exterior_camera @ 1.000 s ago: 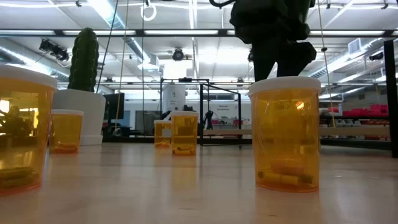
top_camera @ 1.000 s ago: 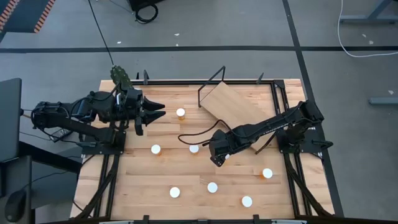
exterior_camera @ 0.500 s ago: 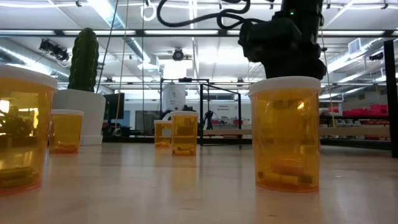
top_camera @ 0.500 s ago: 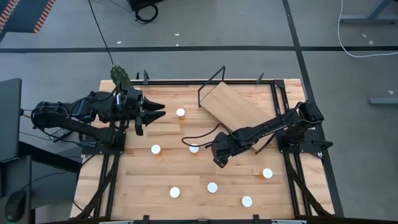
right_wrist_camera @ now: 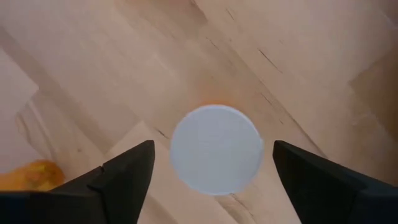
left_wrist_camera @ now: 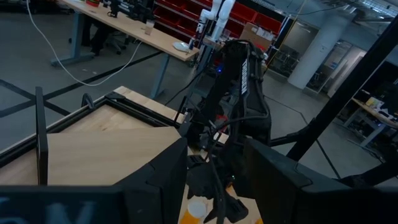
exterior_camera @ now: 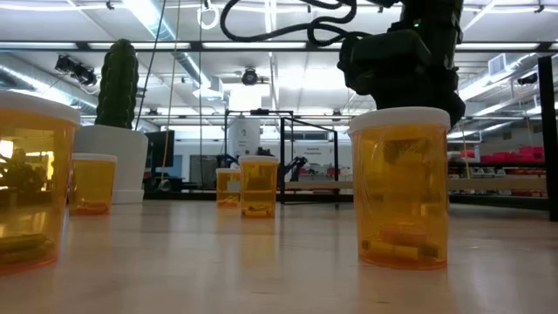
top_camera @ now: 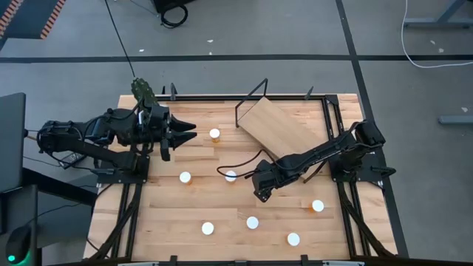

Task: Pick and place medicine bottles onto shelf by color
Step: Put the orange pill bottle to the right on the shelf

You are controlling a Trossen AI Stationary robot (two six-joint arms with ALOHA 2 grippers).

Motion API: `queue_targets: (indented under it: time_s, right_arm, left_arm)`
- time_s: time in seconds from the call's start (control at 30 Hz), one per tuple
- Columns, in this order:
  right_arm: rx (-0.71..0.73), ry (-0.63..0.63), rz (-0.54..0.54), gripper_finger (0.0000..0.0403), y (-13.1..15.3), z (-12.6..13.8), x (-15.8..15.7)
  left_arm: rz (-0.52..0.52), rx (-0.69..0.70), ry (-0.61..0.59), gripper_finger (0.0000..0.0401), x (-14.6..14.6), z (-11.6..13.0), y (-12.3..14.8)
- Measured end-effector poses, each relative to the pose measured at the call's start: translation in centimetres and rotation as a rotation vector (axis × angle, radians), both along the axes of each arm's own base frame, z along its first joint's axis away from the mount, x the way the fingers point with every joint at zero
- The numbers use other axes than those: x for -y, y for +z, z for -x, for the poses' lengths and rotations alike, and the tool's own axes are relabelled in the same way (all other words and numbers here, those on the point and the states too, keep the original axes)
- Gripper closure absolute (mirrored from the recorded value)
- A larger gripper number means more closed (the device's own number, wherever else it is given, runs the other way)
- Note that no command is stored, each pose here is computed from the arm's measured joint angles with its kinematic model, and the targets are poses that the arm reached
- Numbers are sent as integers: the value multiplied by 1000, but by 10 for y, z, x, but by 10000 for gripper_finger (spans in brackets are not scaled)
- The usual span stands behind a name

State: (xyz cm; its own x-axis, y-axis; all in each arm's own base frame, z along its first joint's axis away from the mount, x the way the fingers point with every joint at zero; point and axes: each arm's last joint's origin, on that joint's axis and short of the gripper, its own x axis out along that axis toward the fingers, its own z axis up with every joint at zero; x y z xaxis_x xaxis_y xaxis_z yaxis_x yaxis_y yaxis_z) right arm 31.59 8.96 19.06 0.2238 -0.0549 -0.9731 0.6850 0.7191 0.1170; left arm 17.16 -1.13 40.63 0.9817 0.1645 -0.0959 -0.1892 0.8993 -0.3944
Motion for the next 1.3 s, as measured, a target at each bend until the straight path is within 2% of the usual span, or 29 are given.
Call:
queue_targets:
  time_s: [0.3, 0.57, 0.93, 1.07, 1.3]
  right_arm:
    - [7, 4, 1, 128, 0, -1, 0]
    - [3, 13, -6, 160, 0, 0, 0]
    - [-14, 19, -20, 166, 2, 0, 0]
    - [-44, 36, -25, 166, 11, -1, 1]
    - [-62, 37, 27, 166, 36, 9, 13]
  left_arm:
    - [0, 0, 0, 234, 0, 0, 0]
    - [0, 0, 0, 234, 0, 0, 0]
    - [-1, -15, 0, 234, 0, 0, -1]
    - [-1, -16, 0, 234, 0, 0, -1]
    - [-3, -28, 0, 234, 0, 0, -3]
